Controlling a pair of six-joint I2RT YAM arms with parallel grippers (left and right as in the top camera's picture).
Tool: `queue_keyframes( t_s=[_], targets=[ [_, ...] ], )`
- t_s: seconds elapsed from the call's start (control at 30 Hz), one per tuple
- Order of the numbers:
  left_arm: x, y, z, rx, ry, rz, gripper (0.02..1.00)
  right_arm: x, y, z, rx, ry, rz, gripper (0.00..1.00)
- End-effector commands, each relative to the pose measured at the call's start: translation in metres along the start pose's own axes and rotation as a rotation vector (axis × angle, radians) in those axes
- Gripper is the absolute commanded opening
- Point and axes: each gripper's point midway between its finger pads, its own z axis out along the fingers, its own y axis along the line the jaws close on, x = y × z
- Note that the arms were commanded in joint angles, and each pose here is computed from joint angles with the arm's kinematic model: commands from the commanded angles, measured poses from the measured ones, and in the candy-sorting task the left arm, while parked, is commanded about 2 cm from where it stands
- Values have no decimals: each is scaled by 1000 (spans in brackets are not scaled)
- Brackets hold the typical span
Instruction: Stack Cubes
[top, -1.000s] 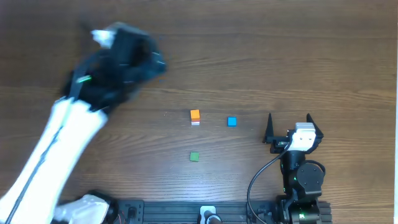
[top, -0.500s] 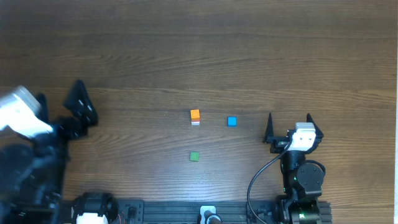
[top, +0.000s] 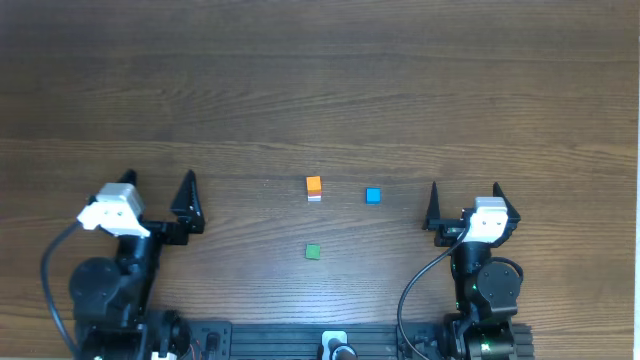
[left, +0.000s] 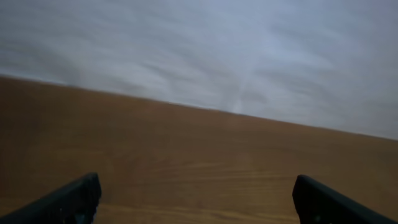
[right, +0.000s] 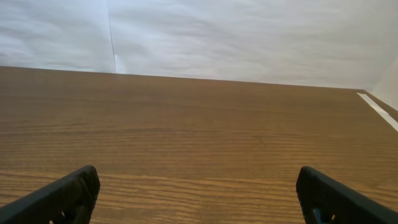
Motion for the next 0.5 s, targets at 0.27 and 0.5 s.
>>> queue_keyframes(
  t_s=[0.27,0.5],
  targets=[
    [35,1,9,54,-55,59,998,2,2,0,-9,-1,-5,991],
    [60,8,13,43,-14,77,998,2,2,0,-10,-1,-5,993]
  ],
)
